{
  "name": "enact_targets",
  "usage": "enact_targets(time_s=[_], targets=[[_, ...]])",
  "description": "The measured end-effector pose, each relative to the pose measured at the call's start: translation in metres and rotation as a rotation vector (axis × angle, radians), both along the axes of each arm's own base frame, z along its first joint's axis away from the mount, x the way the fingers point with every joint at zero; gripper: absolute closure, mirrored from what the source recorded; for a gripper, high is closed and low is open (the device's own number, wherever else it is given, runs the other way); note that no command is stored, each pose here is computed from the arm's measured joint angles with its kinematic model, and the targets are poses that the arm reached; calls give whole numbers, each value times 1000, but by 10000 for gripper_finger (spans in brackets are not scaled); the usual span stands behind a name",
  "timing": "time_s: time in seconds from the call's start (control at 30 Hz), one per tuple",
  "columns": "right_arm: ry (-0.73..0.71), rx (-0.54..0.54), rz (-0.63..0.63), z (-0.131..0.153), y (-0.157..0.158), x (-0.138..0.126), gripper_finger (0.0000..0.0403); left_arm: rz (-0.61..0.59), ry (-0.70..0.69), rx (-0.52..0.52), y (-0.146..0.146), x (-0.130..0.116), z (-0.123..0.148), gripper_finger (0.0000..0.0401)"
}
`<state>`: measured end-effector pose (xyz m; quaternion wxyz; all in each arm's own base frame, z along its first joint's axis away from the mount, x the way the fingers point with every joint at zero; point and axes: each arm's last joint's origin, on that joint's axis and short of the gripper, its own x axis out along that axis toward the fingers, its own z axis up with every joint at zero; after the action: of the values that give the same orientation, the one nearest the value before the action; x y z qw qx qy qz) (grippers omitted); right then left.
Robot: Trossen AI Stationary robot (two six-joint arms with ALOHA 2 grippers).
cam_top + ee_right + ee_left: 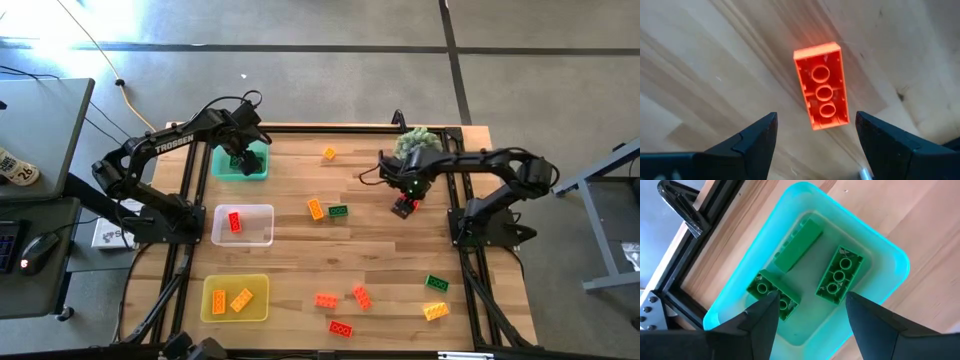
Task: Sort & place blocks by color
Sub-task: Put the orange game piece into the white bin
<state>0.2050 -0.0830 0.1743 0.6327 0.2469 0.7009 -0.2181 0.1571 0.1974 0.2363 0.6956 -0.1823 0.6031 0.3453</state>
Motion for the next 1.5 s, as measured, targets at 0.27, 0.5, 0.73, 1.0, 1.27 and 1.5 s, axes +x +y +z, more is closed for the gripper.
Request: enact_targets(time_s=[0.27, 0.5, 0.73, 1.0, 1.27, 1.5], targets=[[-10, -14, -29, -25, -1, -12, 146, 7, -46, -35, -1, 1, 0, 185], [-23, -17, -40, -33, -1, -15, 194, 57, -64, -43, -1, 1, 0, 185], [-46, 13, -69, -33, 0, -14, 301, 93, -76, -45, -2, 3, 1, 185], [-182, 95, -63, -22, -3, 2, 301, 74, -225, -54, -2, 19, 27, 185], [-420, 92, -1, 11, -6, 37, 301, -42, -340, -49, -14, 45, 45, 185], [-633, 31, 82, 52, 0, 72, 301, -231, -429, -62, -35, 70, 48, 185]])
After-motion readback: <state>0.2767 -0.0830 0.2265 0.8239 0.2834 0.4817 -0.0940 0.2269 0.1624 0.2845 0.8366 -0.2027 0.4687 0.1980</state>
